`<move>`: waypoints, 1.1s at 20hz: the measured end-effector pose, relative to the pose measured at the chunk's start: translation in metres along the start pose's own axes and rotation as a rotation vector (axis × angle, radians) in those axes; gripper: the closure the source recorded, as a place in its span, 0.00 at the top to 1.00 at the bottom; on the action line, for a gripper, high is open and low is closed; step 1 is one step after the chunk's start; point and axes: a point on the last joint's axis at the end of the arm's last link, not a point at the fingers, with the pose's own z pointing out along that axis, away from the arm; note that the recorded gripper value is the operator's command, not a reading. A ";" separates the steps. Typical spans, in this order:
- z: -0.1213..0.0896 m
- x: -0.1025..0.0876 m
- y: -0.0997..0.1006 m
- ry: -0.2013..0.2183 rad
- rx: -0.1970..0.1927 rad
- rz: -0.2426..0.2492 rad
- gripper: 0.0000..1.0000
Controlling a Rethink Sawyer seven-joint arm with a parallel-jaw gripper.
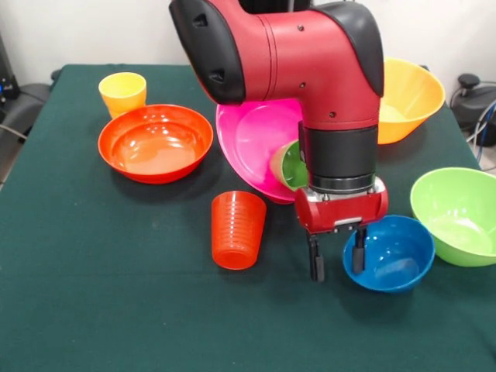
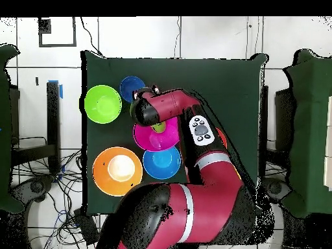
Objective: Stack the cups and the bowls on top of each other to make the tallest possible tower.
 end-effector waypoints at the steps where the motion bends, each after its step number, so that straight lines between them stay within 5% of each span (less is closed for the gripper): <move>1: 0.001 0.002 0.000 0.003 0.000 0.000 1.00; 22: 0.007 0.016 0.013 0.033 0.012 -0.039 1.00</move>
